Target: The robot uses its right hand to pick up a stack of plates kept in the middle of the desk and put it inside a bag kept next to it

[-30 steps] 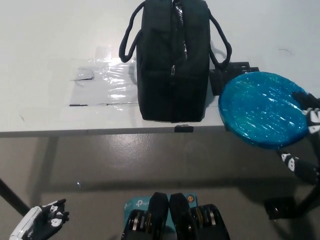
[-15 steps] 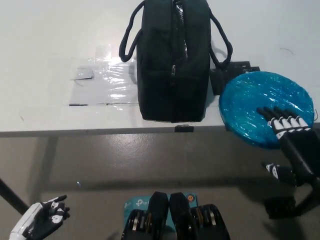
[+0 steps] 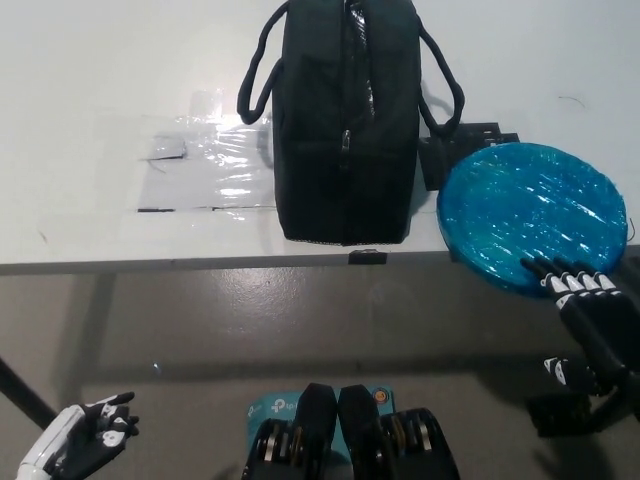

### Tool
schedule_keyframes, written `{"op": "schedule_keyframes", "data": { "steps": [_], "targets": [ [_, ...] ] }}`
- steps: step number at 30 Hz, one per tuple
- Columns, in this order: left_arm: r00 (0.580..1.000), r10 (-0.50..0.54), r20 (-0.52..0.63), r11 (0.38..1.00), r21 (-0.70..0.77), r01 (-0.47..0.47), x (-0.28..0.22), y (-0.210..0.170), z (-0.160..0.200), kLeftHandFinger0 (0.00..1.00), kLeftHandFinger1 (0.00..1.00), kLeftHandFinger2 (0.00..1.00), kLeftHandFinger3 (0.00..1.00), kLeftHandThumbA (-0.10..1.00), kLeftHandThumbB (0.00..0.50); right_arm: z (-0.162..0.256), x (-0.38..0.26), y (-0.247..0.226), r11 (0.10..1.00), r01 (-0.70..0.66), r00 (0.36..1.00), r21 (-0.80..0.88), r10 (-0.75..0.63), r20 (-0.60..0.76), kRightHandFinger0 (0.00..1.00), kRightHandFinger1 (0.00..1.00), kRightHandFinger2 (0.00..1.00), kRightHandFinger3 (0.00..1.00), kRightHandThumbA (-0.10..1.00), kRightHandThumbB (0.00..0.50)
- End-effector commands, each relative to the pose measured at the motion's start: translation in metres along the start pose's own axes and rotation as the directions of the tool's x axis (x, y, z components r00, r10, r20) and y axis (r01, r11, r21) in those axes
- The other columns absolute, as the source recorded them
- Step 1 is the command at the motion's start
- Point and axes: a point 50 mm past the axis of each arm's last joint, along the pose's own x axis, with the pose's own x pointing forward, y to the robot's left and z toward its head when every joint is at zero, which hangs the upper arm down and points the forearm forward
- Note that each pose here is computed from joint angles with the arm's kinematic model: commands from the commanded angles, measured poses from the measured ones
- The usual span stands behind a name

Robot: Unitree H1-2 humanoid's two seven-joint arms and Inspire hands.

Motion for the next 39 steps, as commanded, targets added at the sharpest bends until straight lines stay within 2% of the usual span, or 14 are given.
{"op": "schedule_keyframes", "data": {
  "steps": [1,9,15,17,21,28,31,33,35,39],
  "targets": [
    [0.999,-0.013,0.034,0.999,0.035,0.012,0.000,0.010,0.011,0.81,0.80,0.89,0.99,-0.10,0.216,0.001,0.010,-0.017,0.996,0.058,0.998,-0.072,-0.056,0.028,1.00,1.00,1.00,1.00,0.84,0.500],
    [0.999,-0.012,0.032,0.999,0.044,0.010,0.000,0.010,0.011,0.80,0.80,0.87,0.97,-0.10,0.222,0.018,0.029,-0.037,0.959,0.183,0.982,-0.215,-0.168,0.086,1.00,1.00,1.00,1.00,0.83,0.500],
    [0.999,-0.011,0.041,0.999,0.048,0.009,0.002,0.010,0.014,0.79,0.78,0.86,0.96,-0.10,0.239,0.024,0.034,-0.036,0.952,0.184,0.981,-0.243,-0.163,0.105,1.00,1.00,1.00,1.00,0.81,0.500],
    [0.999,-0.019,0.045,0.999,0.043,0.017,0.001,0.010,0.015,0.82,0.81,0.90,0.98,-0.10,0.234,0.026,0.032,-0.029,0.956,0.150,0.987,-0.253,-0.129,0.096,1.00,1.00,1.00,1.00,0.77,0.500],
    [0.998,-0.016,0.053,0.999,0.052,0.013,0.005,0.011,0.018,0.80,0.78,0.86,0.96,-0.10,0.233,0.023,0.034,-0.020,0.952,0.126,0.990,-0.279,-0.104,0.094,1.00,1.00,1.00,1.00,0.78,0.500],
    [0.998,-0.007,0.062,0.999,0.050,0.004,0.006,0.011,0.023,0.80,0.79,0.87,0.97,-0.10,0.220,0.014,0.030,0.007,0.965,0.029,0.998,-0.262,-0.014,0.059,1.00,1.00,1.00,1.00,0.76,0.500],
    [0.998,-0.009,0.055,0.998,0.060,0.006,0.006,0.010,0.021,0.81,0.80,0.88,0.98,-0.10,0.221,0.008,0.027,0.021,0.970,-0.004,0.999,-0.244,0.012,0.032,1.00,1.00,1.00,1.00,0.71,0.500],
    [0.999,-0.009,0.053,0.998,0.059,0.006,0.005,0.010,0.020,0.81,0.80,0.88,0.98,-0.10,0.221,0.008,0.027,0.021,0.970,-0.004,0.999,-0.244,0.013,0.032,1.00,1.00,1.00,1.00,0.71,0.500],
    [0.999,-0.008,0.047,0.998,0.056,0.006,0.005,0.010,0.018,0.80,0.79,0.88,0.98,-0.10,0.231,0.004,0.029,0.018,0.959,0.018,1.000,-0.282,-0.015,0.012,1.00,1.00,1.00,1.00,0.76,0.500],
    [0.999,-0.010,0.047,0.999,0.041,0.008,0.000,0.010,0.014,0.80,0.79,0.88,0.98,-0.10,0.237,0.003,0.040,0.000,0.960,0.043,0.998,-0.277,-0.052,-0.025,1.00,1.00,1.00,1.00,0.73,0.500]
  ]
}}
